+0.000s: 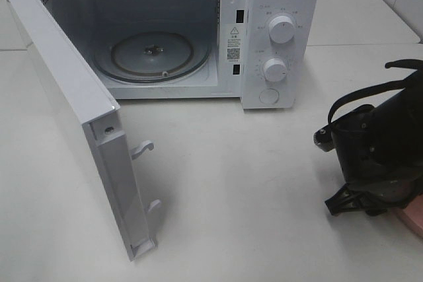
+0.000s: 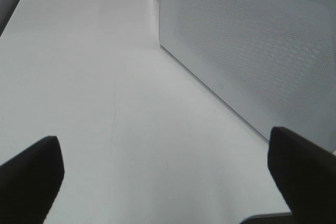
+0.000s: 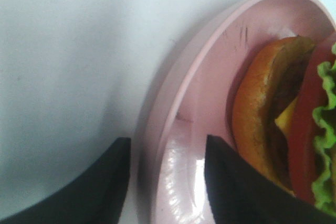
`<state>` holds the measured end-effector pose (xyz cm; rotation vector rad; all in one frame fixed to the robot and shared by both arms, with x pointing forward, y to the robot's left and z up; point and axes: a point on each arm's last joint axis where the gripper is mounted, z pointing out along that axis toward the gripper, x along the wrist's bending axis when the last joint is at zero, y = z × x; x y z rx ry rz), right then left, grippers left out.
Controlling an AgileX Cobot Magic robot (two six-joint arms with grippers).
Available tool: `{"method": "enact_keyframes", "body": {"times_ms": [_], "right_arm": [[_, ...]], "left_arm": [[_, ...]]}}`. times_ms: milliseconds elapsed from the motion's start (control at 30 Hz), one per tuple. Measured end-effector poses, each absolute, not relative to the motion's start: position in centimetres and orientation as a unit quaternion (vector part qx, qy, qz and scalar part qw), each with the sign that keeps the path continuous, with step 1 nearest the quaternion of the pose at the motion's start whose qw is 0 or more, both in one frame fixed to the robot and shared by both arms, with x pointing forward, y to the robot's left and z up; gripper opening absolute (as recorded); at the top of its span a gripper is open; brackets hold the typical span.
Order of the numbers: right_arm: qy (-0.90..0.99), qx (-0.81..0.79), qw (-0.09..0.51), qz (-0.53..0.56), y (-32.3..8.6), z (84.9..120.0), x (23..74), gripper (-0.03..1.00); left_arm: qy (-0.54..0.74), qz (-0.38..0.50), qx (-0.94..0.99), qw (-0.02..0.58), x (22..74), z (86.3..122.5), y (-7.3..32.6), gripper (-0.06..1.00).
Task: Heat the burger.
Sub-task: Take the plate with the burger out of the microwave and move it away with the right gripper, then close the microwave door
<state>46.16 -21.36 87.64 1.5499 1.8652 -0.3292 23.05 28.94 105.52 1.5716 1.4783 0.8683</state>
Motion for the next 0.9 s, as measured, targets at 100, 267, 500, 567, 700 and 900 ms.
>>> {"method": "enact_keyframes", "body": {"times_ms": [100, 267, 500, 567, 700, 900], "right_arm": [[0.718, 0.596, 0.338, -0.123, -21.3, 87.9, 46.2, 0.5], [0.729, 0.594, 0.326, -0.098, -21.2, 90.5, 45.8, 0.55], [0.773, 0.577, 0.26, -0.044, -21.3, 95.2, 43.6, 0.56], [0.788, 0.565, 0.244, -0.024, -21.3, 96.3, 42.9, 0.56], [0.81, 0.54, 0.229, 0.016, -21.5, 98.3, 41.7, 0.61], [0.837, 0.495, 0.206, 0.111, -22.2, 102.0, 38.8, 0.8]], "left_arm": [[0.583, 0.343, 0.62, 0.397, 23.0, 105.5, 28.9, 0.98], [0.583, 0.343, 0.62, 0.397, 23.0, 105.5, 28.9, 0.98], [0.583, 0.343, 0.62, 0.397, 23.0, 105.5, 28.9, 0.98], [0.583, 0.343, 0.62, 0.397, 23.0, 105.5, 28.9, 0.98], [0.583, 0.343, 0.62, 0.397, 23.0, 105.5, 28.9, 0.98], [0.583, 0.343, 0.62, 0.397, 23.0, 105.5, 28.9, 0.98]]}}
